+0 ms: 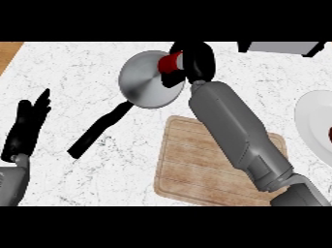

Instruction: Pick the can from the cutting board and place it in the pan

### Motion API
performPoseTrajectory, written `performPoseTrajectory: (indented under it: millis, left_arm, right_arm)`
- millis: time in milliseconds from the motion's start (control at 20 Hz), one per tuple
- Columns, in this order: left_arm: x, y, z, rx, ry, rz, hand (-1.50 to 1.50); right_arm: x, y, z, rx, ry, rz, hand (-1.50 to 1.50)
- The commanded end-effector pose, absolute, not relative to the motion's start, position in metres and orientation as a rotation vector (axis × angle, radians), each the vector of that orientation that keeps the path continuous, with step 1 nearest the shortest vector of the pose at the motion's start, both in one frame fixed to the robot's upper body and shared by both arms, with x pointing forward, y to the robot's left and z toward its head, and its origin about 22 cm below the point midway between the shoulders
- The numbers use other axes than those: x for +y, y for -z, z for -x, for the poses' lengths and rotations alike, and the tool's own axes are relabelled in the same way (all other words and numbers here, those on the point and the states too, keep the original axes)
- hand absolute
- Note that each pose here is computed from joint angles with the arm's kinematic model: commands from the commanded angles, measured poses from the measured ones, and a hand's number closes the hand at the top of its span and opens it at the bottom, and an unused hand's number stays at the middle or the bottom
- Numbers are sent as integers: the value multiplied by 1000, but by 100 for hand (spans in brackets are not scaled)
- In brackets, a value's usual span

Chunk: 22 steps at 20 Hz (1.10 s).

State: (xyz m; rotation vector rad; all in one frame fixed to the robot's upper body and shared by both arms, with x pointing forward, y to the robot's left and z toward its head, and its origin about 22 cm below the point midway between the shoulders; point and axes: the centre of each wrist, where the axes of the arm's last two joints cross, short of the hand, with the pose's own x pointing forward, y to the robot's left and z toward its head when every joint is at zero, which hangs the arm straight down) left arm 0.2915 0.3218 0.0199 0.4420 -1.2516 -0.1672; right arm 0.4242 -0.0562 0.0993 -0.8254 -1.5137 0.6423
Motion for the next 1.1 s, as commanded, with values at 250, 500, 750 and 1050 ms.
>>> performPoseTrajectory:
  millis: [250, 500, 750, 1050]
  left_arm:
    - [306, -30, -307, -1299, 226, -406, 0]
    - [291, -41, -317, -1319, 247, -390, 0]
    - [291, -34, -316, -1319, 261, -386, 0]
    - [286, -32, -321, -1310, 263, -368, 0]
  right_arm:
    - [-71, -70, -430, -1467, -555, 741, 150]
    - [-74, -73, -434, -1435, -503, 622, -150]
    - [-76, -68, -434, -1476, -466, 594, -150]
    - [-79, -69, -434, -1586, -321, 559, -150]
